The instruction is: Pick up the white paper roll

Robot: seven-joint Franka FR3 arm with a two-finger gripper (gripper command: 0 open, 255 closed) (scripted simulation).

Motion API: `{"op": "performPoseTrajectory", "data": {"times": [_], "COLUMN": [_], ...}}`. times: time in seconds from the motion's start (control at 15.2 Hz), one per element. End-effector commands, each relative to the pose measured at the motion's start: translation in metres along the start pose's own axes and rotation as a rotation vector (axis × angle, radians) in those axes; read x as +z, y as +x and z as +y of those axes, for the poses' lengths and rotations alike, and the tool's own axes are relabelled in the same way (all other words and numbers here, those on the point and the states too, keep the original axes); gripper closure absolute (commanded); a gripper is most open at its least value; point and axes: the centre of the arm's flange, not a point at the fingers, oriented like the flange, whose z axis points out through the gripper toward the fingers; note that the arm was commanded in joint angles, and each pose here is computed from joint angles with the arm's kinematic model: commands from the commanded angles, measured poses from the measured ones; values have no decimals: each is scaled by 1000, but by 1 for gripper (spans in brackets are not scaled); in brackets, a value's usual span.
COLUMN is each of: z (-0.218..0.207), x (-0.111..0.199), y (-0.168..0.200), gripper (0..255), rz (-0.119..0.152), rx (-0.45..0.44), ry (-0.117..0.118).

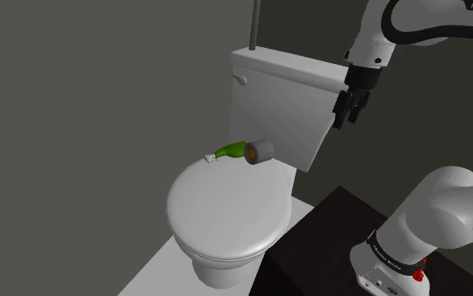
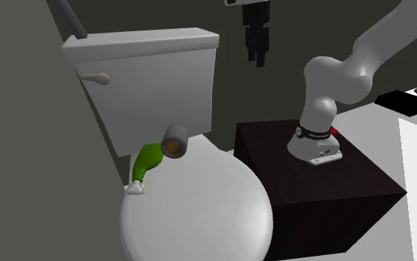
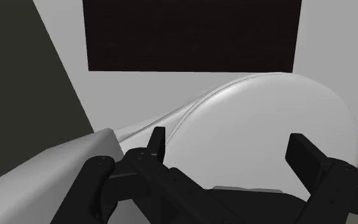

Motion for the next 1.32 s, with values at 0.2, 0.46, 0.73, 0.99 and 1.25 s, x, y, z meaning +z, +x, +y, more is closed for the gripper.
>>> {"op": "performPoseTrajectory", "data": {"times": [0.2,0.46,0.73,0.99,1.25], "z": [9,13,8,-5,-26], "x": [9,24,45,70,101], "y": [45,104,162,216,265], "gripper": [0,0,0,0,0], "rz": [-63,-147,-231,-315,-399], "rx": [-125,-293,-460,-627,-795], "ry": [-43,-100,-158,-215,-273]}}
